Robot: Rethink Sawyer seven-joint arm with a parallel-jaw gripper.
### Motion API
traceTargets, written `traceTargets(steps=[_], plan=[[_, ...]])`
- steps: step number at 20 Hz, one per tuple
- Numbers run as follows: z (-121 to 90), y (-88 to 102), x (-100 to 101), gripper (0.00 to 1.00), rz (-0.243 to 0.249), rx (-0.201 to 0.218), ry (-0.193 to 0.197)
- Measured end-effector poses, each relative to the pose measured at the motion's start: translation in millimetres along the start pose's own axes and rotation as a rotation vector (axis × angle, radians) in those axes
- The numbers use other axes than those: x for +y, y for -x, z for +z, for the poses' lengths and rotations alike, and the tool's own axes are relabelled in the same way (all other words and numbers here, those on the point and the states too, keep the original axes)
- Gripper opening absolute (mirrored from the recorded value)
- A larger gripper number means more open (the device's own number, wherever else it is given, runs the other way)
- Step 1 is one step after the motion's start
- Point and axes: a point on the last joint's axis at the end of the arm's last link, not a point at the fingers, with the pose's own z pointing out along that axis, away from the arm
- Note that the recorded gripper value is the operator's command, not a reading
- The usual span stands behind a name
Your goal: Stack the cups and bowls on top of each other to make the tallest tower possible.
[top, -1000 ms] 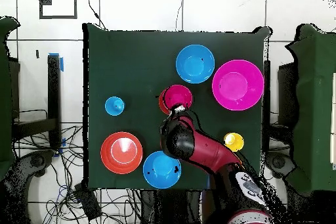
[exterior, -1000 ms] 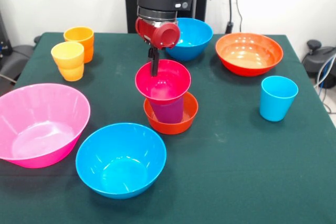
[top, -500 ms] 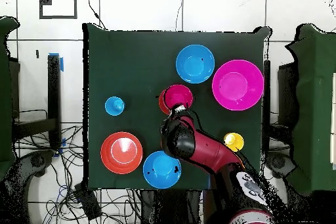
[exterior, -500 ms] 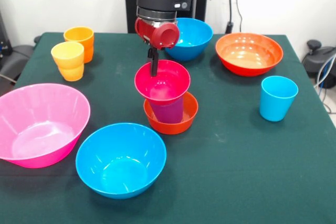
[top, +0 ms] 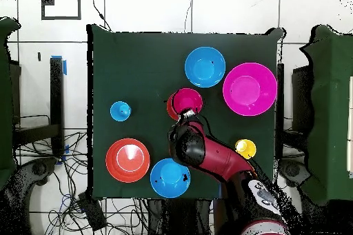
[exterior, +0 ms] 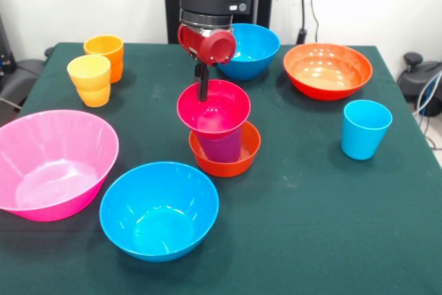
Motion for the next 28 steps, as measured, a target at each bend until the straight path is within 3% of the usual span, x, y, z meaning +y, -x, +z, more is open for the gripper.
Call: traceTargets(steps=[28], plan=[[4, -14.6, 25, 0.00, 0.044, 0.041, 0.032]])
